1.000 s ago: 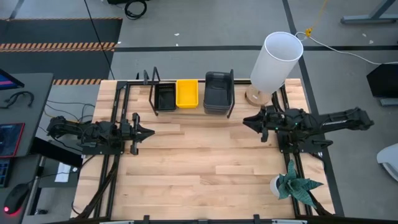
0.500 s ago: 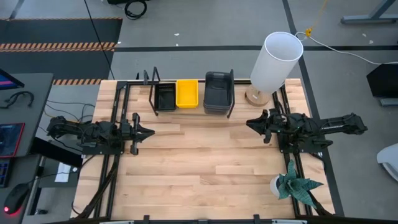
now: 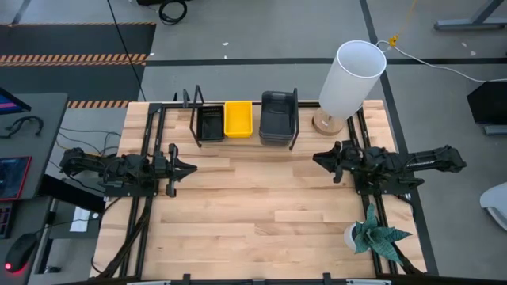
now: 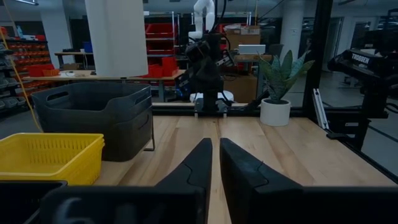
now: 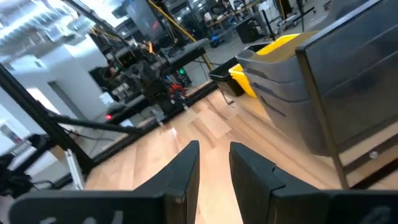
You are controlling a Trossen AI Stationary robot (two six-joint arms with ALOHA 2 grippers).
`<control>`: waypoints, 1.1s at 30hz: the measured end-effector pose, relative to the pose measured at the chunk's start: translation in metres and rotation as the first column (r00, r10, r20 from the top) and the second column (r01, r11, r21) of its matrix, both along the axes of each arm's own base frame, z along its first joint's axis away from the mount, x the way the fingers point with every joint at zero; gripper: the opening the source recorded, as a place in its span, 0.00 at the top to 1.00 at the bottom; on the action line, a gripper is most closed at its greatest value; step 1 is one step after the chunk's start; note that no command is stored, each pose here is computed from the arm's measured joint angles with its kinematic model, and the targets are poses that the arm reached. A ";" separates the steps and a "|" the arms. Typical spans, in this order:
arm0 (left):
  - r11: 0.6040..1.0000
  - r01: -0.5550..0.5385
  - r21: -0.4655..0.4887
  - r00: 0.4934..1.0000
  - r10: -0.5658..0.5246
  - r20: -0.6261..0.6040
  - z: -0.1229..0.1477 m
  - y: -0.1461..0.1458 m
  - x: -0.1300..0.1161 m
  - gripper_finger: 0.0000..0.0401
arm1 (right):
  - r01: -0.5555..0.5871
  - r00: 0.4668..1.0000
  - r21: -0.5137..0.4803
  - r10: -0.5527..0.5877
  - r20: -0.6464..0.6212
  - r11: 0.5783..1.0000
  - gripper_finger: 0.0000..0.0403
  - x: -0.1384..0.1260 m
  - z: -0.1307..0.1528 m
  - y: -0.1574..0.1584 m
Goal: Stack baskets on shelf by color
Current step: Return to Home Position
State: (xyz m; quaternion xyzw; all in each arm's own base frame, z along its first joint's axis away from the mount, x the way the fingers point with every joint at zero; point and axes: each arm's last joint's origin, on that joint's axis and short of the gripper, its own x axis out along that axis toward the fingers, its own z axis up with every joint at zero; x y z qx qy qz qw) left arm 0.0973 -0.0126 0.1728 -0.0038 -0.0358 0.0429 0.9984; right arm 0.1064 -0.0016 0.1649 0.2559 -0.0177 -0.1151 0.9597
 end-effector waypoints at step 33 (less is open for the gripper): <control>1.000 0.000 0.000 1.000 0.000 -0.001 0.000 0.000 0.000 0.93 | -0.037 0.988 -0.302 -0.010 -0.152 0.953 0.77 0.001 -0.007 0.000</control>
